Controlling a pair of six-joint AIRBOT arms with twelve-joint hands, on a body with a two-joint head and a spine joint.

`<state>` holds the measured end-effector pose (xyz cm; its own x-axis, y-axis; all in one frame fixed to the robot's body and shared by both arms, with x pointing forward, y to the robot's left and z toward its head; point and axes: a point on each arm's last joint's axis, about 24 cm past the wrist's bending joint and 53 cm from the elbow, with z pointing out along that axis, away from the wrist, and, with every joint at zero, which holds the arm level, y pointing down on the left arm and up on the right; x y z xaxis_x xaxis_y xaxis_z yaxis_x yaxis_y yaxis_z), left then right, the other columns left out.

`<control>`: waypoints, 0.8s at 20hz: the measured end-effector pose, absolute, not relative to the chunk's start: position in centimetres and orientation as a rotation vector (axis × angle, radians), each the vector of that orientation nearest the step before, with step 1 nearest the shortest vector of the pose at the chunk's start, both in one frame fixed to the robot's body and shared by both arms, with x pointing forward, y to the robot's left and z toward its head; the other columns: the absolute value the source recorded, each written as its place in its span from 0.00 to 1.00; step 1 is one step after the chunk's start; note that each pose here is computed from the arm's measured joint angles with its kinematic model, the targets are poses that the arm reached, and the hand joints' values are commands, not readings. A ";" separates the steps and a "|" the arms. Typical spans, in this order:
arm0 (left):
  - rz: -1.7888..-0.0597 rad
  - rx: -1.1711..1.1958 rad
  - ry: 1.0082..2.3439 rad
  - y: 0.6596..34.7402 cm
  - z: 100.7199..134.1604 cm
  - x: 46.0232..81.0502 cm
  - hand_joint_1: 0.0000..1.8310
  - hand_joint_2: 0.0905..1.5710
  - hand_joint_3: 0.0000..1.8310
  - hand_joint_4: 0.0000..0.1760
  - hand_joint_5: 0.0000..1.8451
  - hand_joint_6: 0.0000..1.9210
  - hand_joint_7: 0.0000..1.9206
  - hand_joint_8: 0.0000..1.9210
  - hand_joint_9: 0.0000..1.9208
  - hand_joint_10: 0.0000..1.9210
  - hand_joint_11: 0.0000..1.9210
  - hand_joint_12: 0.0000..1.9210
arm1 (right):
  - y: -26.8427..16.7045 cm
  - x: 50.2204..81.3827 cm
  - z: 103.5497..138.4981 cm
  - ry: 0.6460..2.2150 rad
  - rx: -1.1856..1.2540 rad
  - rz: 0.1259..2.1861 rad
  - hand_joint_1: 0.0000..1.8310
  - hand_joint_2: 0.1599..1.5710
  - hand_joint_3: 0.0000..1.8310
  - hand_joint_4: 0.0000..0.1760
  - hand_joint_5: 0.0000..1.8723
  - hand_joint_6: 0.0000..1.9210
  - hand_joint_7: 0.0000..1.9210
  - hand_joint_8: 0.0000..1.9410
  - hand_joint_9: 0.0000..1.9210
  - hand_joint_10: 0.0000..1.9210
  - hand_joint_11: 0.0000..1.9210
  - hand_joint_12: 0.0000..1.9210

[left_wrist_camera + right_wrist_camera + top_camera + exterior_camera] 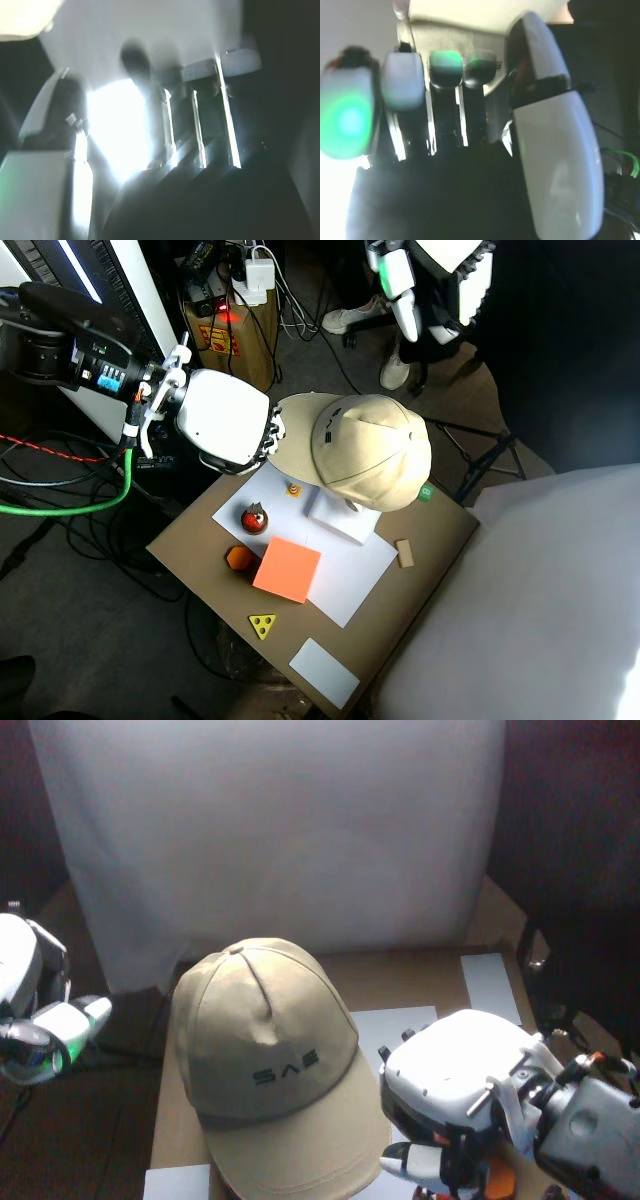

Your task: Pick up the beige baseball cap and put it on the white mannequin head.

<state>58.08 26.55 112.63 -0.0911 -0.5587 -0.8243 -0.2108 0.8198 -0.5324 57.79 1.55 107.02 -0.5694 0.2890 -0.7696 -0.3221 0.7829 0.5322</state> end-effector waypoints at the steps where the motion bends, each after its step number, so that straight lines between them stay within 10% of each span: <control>1: -0.334 -0.618 1.669 26.0 112.7 57.3 0.29 0.79 0.00 0.00 0.62 1.00 0.63 1.00 0.65 1.00 0.67 1.00 | 1.5 57.6 106.7 2.027 -0.027 0.806 0.35 0.84 0.00 0.97 0.73 1.00 0.82 1.00 0.91 1.00 1.00 1.00; 6: -0.376 -0.689 1.717 23.6 109.6 54.5 0.25 0.77 0.00 0.00 0.61 1.00 0.59 1.00 0.59 1.00 0.66 1.00 | 1.0 58.1 107.0 2.004 -0.008 0.785 0.42 0.89 0.00 1.00 0.67 1.00 0.80 1.00 0.90 1.00 0.99 1.00; 7: -0.387 -0.742 1.724 23.5 108.3 53.7 0.26 0.77 0.00 0.13 0.58 1.00 0.57 1.00 0.57 1.00 0.64 1.00 | 1.0 58.1 107.0 2.004 -0.005 0.784 0.42 0.89 0.00 1.00 0.66 1.00 0.80 1.00 0.90 1.00 1.00 1.00; 8: -0.387 -0.768 1.722 23.5 107.7 53.1 0.26 0.77 0.00 0.83 0.56 1.00 0.56 1.00 0.55 1.00 0.62 1.00 | 1.0 58.1 107.1 2.003 -0.007 0.785 0.42 0.89 0.00 1.00 0.66 1.00 0.80 1.00 0.91 1.00 1.00 1.00; 9: -0.382 -0.783 1.708 23.7 107.6 52.5 0.27 0.78 0.00 0.97 0.56 1.00 0.56 1.00 0.56 1.00 0.62 1.00 | 1.1 58.0 107.1 2.004 -0.007 0.786 0.42 0.89 0.00 1.00 0.65 1.00 0.81 1.00 0.91 1.00 1.00 1.00; 16: -0.393 -0.776 1.678 23.6 108.1 51.9 0.24 0.78 0.00 1.00 0.60 0.98 0.65 1.00 0.70 1.00 0.72 1.00 | 1.0 58.1 107.1 2.000 -0.007 0.782 0.41 0.90 0.00 1.00 0.72 1.00 0.80 1.00 0.90 1.00 0.99 1.00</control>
<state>51.91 23.63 108.10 -0.0924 -0.6764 -0.7307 -0.2820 0.7216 -0.6323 58.08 1.04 107.11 -0.5455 0.3003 -0.7825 -0.3101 0.7950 0.5213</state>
